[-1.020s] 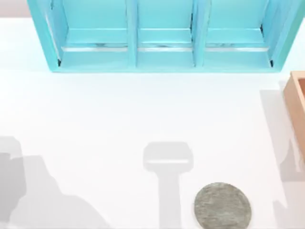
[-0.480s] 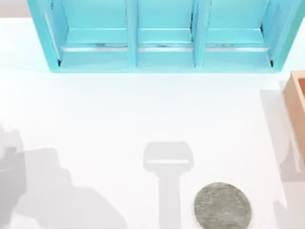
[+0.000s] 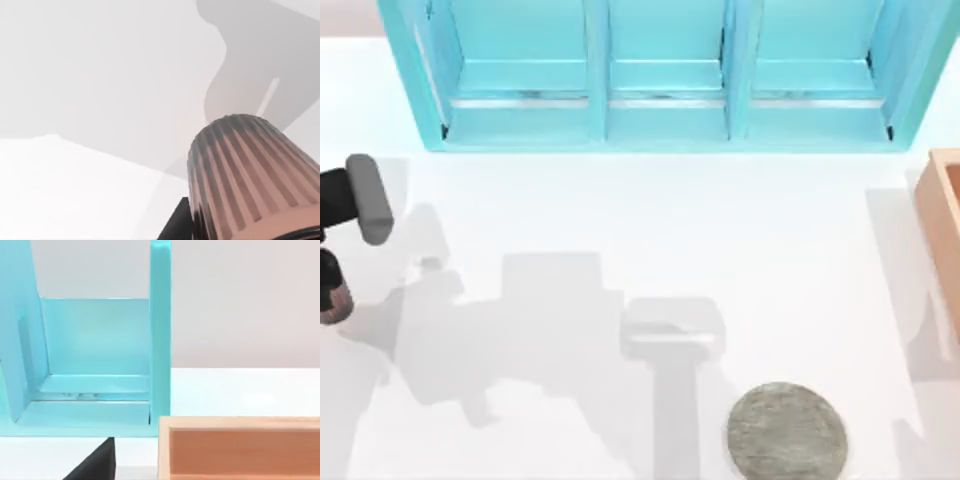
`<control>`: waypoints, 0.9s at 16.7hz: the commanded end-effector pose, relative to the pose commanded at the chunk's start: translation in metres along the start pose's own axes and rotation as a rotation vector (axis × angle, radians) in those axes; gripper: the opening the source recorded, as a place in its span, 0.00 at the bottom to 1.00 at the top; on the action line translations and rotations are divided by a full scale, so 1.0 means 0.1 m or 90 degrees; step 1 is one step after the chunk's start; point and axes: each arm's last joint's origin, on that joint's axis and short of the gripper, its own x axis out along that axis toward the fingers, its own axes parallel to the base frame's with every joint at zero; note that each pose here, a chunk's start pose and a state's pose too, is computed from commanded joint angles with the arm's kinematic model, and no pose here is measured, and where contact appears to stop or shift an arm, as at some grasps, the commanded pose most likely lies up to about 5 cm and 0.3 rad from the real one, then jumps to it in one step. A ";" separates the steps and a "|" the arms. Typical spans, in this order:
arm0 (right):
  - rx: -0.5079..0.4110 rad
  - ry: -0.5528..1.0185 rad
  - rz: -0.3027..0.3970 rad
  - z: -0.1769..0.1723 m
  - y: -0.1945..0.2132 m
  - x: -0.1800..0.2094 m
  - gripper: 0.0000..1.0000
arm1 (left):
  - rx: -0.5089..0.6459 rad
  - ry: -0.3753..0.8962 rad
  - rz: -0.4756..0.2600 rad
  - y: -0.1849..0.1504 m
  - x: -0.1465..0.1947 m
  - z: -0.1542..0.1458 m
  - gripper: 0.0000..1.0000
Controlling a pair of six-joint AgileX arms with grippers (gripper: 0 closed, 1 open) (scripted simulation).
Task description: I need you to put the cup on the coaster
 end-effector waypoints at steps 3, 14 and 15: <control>0.000 0.000 0.000 0.00 0.00 0.00 1.00 | -0.106 -0.002 0.002 -0.04 -0.08 0.54 0.00; 0.000 0.000 0.000 0.00 0.00 0.00 1.00 | -0.499 -0.016 0.000 -1.21 -0.35 2.54 0.00; 0.000 0.000 0.000 0.00 0.00 0.00 1.00 | -0.529 -0.017 -0.001 -1.38 -0.37 2.66 0.00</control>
